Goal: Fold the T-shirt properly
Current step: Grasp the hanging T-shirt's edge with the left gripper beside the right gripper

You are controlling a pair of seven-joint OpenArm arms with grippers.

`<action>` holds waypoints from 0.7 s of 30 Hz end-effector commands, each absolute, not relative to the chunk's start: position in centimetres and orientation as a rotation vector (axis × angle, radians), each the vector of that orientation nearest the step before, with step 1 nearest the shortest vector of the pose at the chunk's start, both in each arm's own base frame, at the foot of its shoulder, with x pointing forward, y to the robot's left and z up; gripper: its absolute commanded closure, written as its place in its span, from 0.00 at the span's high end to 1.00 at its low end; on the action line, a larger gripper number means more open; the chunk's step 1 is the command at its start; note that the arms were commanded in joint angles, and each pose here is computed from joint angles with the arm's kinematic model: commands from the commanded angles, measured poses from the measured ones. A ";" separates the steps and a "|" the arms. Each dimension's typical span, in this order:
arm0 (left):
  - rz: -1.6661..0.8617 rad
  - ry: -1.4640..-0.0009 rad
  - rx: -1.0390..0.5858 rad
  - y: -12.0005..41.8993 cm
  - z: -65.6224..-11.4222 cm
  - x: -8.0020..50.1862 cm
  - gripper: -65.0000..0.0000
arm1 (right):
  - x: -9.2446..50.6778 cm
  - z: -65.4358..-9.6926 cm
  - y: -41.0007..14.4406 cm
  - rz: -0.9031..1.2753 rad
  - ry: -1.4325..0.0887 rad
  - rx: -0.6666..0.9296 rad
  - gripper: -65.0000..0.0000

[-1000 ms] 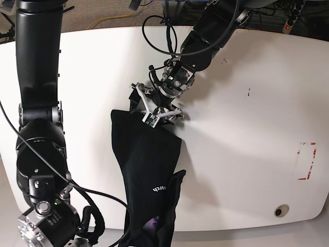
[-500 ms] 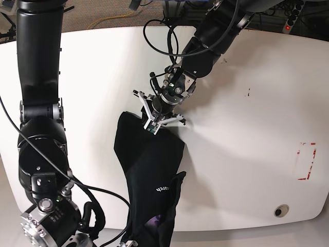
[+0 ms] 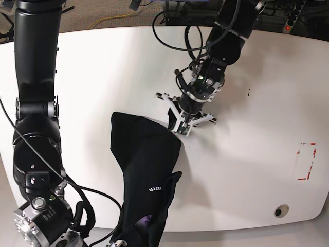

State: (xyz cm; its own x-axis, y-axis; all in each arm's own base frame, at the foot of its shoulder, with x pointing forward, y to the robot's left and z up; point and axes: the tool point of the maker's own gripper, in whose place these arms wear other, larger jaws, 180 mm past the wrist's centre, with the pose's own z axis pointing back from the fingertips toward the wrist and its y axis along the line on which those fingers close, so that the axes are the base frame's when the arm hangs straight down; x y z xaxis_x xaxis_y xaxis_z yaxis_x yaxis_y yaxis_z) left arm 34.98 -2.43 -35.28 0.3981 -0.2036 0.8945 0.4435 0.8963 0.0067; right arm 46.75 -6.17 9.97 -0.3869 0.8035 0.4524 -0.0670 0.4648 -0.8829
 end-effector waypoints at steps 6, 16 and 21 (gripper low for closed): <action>-0.385 -1.148 -0.179 2.3 -33.9 34.7 0.22 | 46.1 12.3 -6.5 1.053 -1.769 -0.662 0.00; -0.412 -1.145 -0.177 1.1 -34.1 37.5 1.00 | 46.2 11.7 -6.4 1.056 -1.761 -0.651 0.00; -0.410 -1.126 -0.204 -1.2 -34.5 39.4 1.00 | 46.3 11.6 -6.3 1.060 -1.759 -0.649 0.00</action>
State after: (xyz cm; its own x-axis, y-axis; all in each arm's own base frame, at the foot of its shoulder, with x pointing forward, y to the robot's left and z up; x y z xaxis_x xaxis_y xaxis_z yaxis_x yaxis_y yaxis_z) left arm 38.39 -0.25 -35.38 0.3888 -0.2354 0.8907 0.4168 0.9071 0.0578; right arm 46.99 -6.15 9.07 -0.3748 0.8040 0.4617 -0.0851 0.4661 -0.8807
